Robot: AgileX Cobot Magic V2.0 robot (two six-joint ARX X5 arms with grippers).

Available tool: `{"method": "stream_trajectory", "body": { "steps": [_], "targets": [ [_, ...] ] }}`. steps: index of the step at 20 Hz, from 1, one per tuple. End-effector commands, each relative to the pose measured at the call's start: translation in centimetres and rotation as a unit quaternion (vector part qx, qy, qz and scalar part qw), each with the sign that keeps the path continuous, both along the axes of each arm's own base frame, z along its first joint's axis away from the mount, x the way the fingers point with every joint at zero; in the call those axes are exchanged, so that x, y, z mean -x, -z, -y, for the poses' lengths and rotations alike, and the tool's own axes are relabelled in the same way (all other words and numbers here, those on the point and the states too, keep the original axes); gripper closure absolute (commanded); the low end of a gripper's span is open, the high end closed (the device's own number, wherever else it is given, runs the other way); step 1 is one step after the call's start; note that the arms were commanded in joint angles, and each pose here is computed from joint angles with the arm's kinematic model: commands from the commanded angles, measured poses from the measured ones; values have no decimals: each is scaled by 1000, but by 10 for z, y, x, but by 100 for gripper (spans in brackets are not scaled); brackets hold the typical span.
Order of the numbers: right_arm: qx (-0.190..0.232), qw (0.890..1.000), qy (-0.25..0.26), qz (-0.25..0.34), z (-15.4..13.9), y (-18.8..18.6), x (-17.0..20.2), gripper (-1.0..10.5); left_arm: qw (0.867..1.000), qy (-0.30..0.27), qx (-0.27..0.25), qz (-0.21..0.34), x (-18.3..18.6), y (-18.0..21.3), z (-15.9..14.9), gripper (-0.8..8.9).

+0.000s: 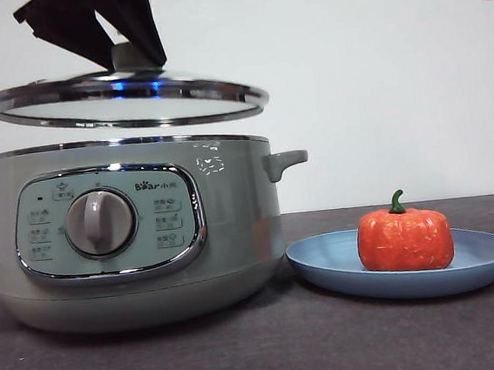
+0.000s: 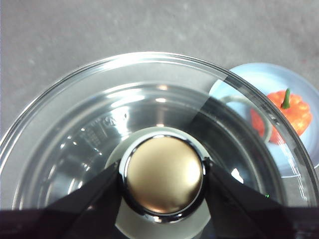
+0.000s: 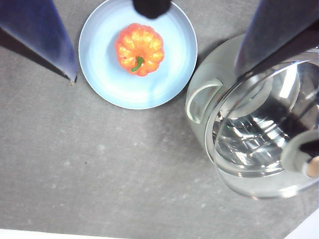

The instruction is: Take the pumpkin out from the steamer,put the pumpkin in the blue plate,close the lid

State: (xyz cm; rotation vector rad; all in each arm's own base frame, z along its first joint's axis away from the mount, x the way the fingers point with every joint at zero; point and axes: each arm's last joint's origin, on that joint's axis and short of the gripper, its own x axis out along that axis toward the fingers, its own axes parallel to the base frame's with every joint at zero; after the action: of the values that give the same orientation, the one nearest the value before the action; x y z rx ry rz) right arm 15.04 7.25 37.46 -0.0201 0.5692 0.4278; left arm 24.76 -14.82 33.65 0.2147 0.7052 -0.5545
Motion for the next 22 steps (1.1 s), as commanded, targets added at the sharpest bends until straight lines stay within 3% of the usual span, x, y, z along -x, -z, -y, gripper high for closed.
{"method": "stream_trajectory", "body": {
  "steps": [1,18,22],
  "targets": [
    [-1,1000,3,-5,0,2,0,383,1000,-2,11,14,-4,-1,3,822],
    [-1,1000,3,-8,0,3,0,383,1000,-6,-11,-26,-6,38,4,806],
    [1,1000,3,-11,0,4,0,383,999,-6,-14,-30,-5,38,3,519]
  ]
}}
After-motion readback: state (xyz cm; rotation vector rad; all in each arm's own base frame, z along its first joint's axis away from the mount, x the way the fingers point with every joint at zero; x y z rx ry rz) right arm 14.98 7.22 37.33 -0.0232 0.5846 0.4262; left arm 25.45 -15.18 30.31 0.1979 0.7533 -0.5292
